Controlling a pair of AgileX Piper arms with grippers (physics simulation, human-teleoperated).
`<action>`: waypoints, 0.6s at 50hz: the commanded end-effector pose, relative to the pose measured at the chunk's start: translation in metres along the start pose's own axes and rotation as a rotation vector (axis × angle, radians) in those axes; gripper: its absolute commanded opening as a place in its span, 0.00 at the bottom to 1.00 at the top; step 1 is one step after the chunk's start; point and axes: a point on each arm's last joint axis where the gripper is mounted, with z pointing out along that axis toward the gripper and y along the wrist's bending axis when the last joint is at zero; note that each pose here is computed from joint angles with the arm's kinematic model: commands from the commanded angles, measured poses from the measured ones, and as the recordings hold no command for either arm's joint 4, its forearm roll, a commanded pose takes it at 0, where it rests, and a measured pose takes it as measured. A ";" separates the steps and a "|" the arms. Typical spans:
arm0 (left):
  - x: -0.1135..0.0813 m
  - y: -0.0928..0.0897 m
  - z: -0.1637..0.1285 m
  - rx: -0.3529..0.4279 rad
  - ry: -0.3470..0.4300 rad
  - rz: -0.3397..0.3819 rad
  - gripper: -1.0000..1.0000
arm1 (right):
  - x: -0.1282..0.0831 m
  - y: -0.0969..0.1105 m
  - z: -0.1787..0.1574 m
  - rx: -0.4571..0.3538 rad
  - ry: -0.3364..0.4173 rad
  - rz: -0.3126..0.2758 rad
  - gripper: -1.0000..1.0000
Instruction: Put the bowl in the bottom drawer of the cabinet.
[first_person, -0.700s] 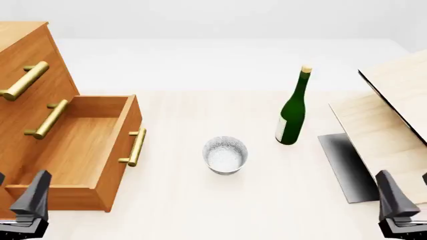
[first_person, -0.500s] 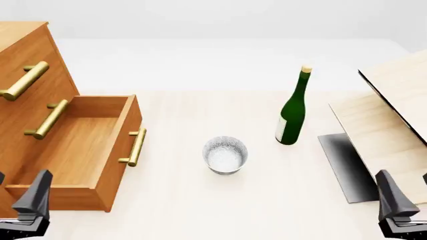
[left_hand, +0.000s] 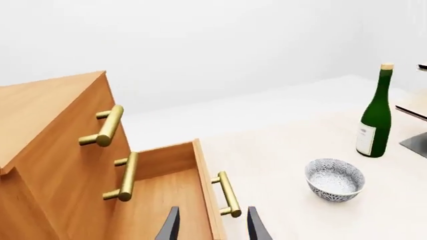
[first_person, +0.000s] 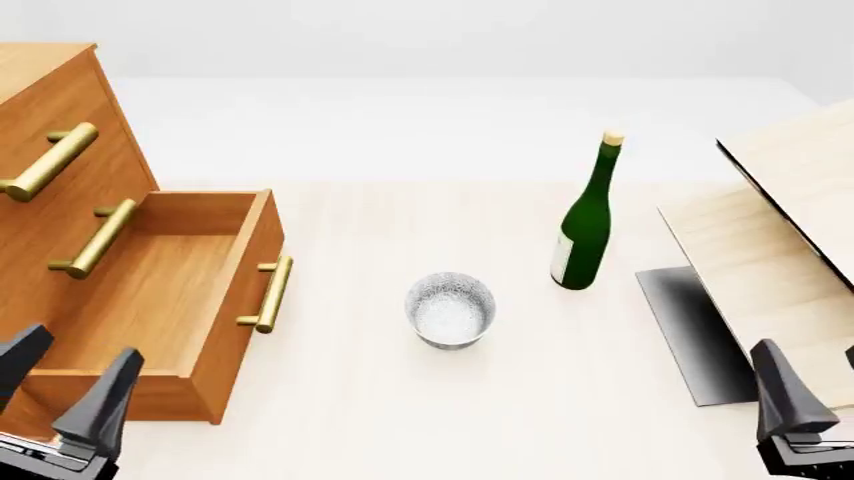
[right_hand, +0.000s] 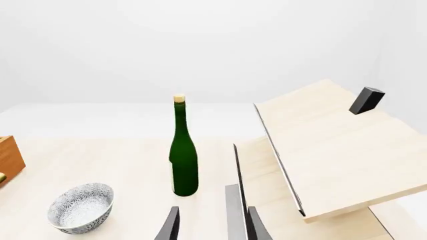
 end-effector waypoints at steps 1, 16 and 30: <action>-0.012 -0.007 0.006 0.137 -0.012 0.035 1.00 | 0.000 0.000 0.000 0.000 0.000 0.000 1.00; -0.048 -0.028 0.047 0.316 0.017 -0.012 1.00 | 0.000 0.000 0.000 0.000 0.000 0.000 1.00; -0.100 -0.054 0.089 0.444 0.024 0.067 1.00 | 0.000 0.000 0.000 0.000 0.000 0.000 1.00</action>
